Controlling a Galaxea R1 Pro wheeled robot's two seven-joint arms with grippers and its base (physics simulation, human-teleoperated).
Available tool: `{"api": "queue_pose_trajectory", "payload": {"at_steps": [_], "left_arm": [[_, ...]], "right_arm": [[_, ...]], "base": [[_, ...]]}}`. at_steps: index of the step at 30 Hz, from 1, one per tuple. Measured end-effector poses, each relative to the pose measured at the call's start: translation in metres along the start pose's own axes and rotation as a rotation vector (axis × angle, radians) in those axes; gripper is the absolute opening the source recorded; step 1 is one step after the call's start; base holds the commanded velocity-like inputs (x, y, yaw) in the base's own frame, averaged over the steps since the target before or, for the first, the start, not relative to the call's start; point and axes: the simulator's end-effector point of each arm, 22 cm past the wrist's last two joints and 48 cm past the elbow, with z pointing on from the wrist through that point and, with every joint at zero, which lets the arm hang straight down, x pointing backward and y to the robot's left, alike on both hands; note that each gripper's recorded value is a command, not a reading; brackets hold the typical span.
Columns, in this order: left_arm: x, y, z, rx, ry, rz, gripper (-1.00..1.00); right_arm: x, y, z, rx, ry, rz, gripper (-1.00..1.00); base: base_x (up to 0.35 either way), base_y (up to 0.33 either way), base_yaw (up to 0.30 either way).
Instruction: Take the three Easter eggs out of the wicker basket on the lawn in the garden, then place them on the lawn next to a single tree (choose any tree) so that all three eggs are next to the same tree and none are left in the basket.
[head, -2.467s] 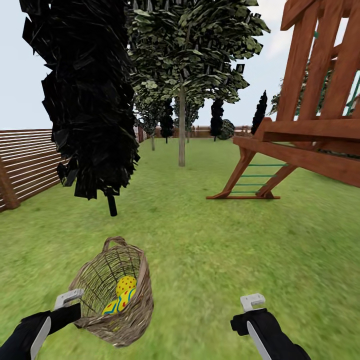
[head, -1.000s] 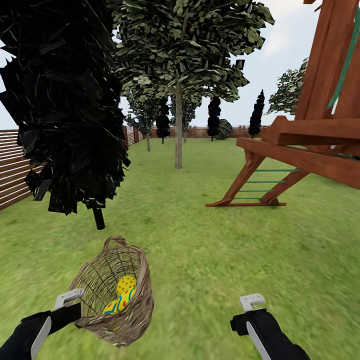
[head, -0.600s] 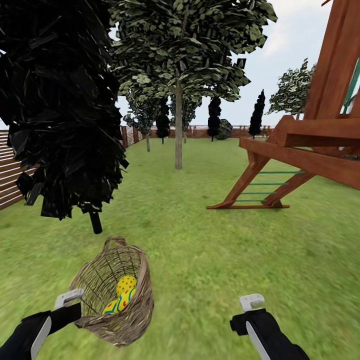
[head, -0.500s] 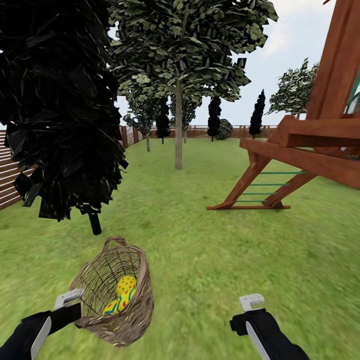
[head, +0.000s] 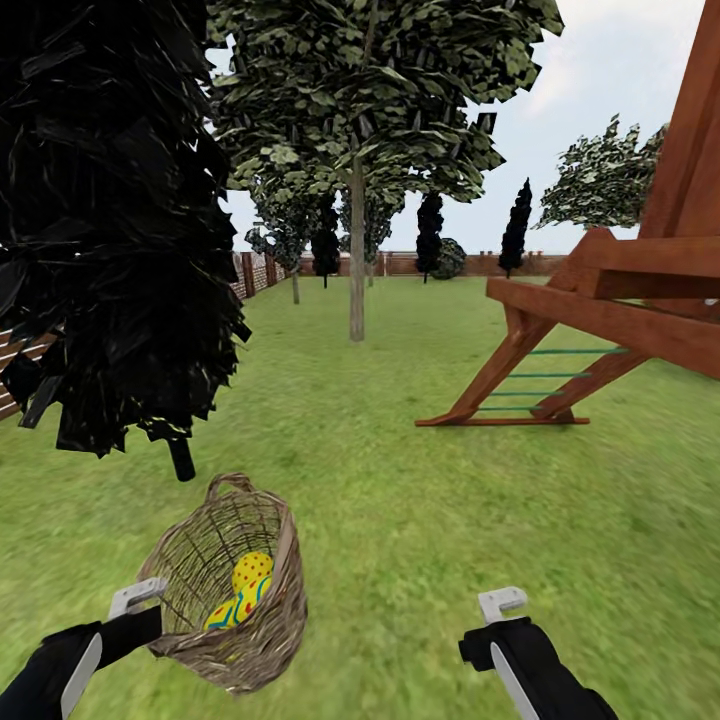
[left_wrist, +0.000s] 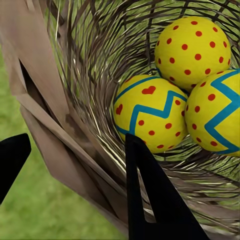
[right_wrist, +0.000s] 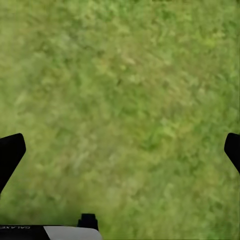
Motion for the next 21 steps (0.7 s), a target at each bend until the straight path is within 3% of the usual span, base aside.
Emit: {"api": "queue_pose_trajectory", "payload": {"at_steps": [21], "left_arm": [[0.0004,-0.0005,0.0003,0.000,0.001,0.002,-1.00]], "right_arm": [[0.0005,-0.0007,0.0003,0.001,0.001,0.000,1.00]], "base": [[0.335,0.000,-0.013]]}}
